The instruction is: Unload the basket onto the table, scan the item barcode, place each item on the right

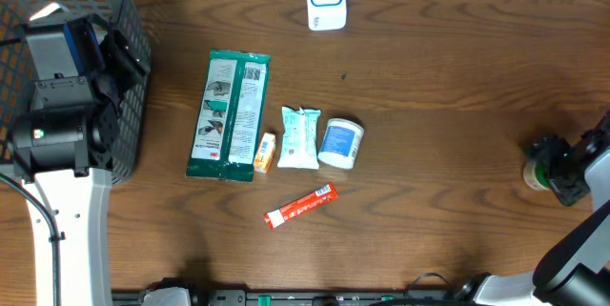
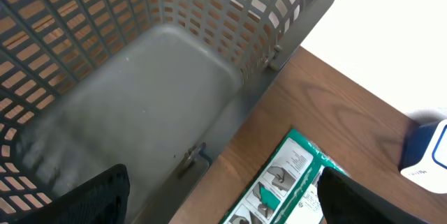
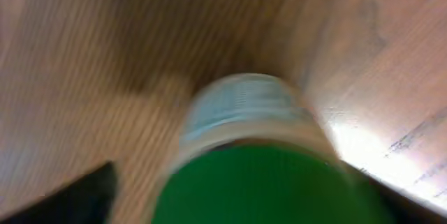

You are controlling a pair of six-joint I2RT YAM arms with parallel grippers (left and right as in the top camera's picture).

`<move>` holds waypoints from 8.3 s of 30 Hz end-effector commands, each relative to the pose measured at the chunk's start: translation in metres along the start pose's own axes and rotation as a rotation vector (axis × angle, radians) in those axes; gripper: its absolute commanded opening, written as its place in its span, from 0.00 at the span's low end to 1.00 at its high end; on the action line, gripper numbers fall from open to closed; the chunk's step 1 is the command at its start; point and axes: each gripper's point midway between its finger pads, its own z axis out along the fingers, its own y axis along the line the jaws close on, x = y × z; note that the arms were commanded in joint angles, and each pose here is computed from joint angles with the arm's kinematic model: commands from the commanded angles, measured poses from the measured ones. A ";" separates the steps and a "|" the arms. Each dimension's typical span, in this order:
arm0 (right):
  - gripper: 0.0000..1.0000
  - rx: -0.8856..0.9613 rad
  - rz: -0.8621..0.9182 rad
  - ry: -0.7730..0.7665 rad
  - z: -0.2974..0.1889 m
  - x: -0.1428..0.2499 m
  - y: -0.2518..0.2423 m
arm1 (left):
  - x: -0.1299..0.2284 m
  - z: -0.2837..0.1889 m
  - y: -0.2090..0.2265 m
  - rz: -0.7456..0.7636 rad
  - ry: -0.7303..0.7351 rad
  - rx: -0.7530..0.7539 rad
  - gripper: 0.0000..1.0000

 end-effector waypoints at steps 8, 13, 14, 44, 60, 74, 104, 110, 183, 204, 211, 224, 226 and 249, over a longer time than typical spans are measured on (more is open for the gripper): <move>0.99 0.014 0.011 -0.005 -0.020 -0.013 0.004 | -0.002 0.000 0.002 -0.001 -0.006 -0.010 0.84; 0.99 0.022 0.011 0.019 -0.053 -0.025 0.011 | -0.002 0.000 0.002 -0.001 -0.006 -0.010 0.84; 0.99 0.023 0.009 0.026 -0.059 -0.026 0.013 | -0.002 0.000 0.002 -0.001 -0.006 -0.010 0.84; 0.99 -0.288 -0.950 0.091 -0.100 0.235 0.299 | -0.002 0.000 0.002 -0.001 -0.006 -0.010 0.84; 0.99 -0.154 -0.817 0.323 -0.017 0.280 0.286 | -0.002 0.000 0.002 -0.001 -0.006 -0.010 0.84; 0.97 -0.162 -0.724 0.444 -0.004 0.300 0.285 | -0.002 0.000 0.002 -0.001 -0.006 -0.010 0.84; 0.72 -0.181 -0.690 0.444 -0.017 0.281 0.283 | -0.002 0.000 0.002 -0.001 -0.006 -0.010 0.84; 0.61 -0.250 -0.759 0.404 -0.041 0.274 0.291 | -0.002 0.000 0.002 -0.001 -0.006 -0.010 0.84; 0.99 -0.123 -0.811 -0.574 -0.074 0.235 0.274 | -0.002 0.000 0.002 -0.001 -0.006 -0.010 0.84; 0.99 -0.374 -1.352 -0.039 -0.217 0.192 0.253 | -0.002 0.000 0.002 -0.001 -0.006 -0.010 0.84; 0.99 -0.283 -1.697 0.108 -0.192 0.208 0.264 | -0.002 0.000 0.002 -0.001 -0.006 -0.010 0.84; 0.99 -0.195 -1.844 0.254 -0.092 0.229 0.290 | -0.002 0.000 0.002 -0.001 -0.006 -0.010 0.84; 0.99 -0.187 -1.882 0.293 -0.080 0.234 0.286 | -0.002 0.000 0.002 -0.001 -0.006 -0.010 0.84; 0.98 -0.209 -2.017 0.449 -0.058 0.264 0.269 | -0.002 0.000 0.002 -0.001 -0.006 -0.010 0.84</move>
